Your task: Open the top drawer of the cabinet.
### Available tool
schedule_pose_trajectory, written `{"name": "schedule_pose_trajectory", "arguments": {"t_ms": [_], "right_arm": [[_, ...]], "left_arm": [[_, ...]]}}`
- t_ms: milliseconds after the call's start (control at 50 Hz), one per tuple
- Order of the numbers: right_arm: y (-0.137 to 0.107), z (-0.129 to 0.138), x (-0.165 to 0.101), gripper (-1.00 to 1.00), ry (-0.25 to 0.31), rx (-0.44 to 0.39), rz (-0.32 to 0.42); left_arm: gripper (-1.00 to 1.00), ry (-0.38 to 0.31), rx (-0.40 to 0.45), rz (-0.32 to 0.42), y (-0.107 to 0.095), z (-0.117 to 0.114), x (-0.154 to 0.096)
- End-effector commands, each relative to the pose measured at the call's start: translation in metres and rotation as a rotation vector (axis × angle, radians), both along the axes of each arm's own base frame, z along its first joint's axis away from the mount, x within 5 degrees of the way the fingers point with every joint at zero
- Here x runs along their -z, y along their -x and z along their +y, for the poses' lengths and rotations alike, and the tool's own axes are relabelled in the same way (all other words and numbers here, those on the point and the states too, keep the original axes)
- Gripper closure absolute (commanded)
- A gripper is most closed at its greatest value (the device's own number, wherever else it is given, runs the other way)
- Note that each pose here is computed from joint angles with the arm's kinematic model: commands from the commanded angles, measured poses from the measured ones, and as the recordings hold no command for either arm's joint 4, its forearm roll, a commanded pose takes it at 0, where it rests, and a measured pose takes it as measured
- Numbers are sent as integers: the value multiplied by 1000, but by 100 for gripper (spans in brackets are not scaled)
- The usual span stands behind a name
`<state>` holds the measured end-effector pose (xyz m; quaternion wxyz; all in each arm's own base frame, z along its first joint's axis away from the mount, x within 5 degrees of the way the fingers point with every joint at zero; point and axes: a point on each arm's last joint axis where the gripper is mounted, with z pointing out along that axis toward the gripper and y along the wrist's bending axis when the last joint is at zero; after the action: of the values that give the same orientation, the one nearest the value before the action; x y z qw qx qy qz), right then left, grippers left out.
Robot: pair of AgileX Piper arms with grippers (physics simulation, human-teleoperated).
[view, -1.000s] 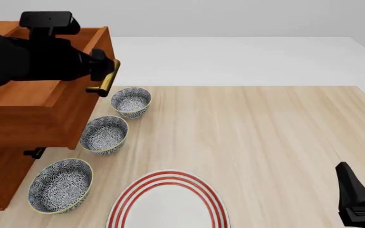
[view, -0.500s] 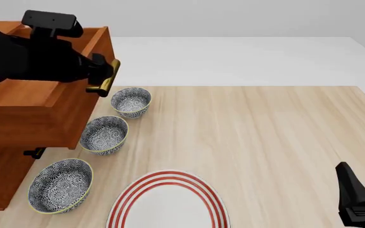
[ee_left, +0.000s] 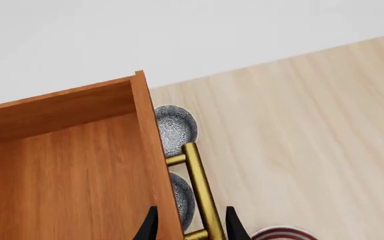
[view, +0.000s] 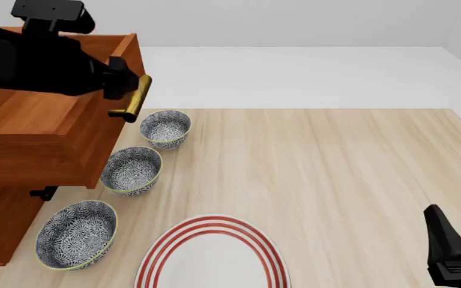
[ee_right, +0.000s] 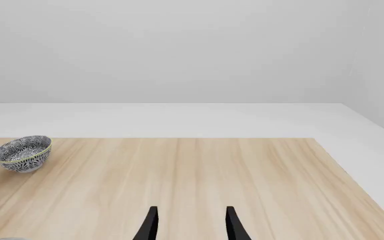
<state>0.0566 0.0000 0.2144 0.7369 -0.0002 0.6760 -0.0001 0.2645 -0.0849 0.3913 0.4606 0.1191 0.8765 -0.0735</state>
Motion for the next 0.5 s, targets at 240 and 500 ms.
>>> {"name": "schedule_pose_trajectory", "arguments": {"t_ms": [240,500], "right_arm": [[0,0,0,-100,0,0,0],[0,0,0,-100,0,0,0]], "left_arm": [[-100,40,65,-103,27,-5,-43],[-100,45,71,-131,36,-2,-53]]}}
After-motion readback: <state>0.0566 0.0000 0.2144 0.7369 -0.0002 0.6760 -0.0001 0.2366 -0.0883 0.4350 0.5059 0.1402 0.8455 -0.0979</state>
